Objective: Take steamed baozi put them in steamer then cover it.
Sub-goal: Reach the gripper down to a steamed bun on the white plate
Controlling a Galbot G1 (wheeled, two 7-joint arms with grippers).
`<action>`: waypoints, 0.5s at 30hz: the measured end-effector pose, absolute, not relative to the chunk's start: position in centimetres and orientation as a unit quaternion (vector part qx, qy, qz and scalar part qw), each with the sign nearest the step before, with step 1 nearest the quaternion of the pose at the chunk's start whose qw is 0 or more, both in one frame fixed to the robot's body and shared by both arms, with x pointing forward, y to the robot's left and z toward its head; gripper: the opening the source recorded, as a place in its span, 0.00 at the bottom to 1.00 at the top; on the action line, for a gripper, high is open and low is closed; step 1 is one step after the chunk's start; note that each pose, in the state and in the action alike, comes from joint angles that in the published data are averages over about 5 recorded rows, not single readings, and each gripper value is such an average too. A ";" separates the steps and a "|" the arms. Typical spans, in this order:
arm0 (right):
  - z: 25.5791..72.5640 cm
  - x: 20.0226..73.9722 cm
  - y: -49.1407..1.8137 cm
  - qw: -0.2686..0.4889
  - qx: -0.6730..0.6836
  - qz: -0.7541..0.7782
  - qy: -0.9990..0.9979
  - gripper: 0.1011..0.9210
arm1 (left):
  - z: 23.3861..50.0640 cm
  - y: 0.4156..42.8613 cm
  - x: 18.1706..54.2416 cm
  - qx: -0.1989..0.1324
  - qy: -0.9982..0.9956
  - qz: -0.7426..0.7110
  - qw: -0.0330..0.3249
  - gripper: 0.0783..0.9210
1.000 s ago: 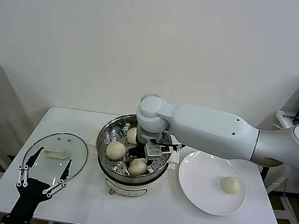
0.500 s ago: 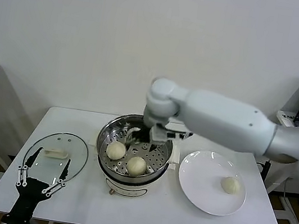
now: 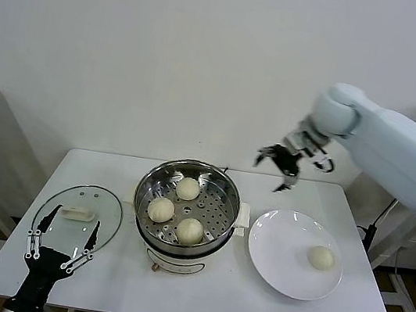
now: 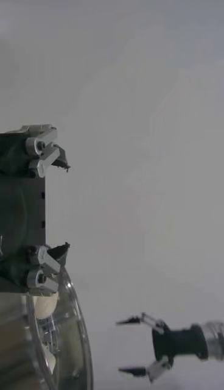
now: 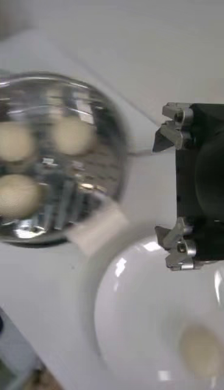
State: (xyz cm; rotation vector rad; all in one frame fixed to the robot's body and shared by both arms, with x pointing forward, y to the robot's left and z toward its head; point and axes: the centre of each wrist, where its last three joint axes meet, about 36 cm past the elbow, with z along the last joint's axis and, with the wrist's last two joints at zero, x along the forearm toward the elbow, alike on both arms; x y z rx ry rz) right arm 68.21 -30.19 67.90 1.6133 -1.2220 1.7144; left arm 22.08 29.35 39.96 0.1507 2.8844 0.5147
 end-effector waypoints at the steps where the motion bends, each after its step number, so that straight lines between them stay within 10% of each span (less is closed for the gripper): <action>1: 67.2 68.2 -31.7 0.261 0.584 0.617 -0.459 0.88 | 40.0 29.4 22.1 0.051 0.978 0.175 0.104 0.88; 15: 55.6 65.2 -43.0 0.405 0.534 0.519 -0.531 0.88 | 40.2 29.5 21.9 0.044 0.978 0.178 0.102 0.88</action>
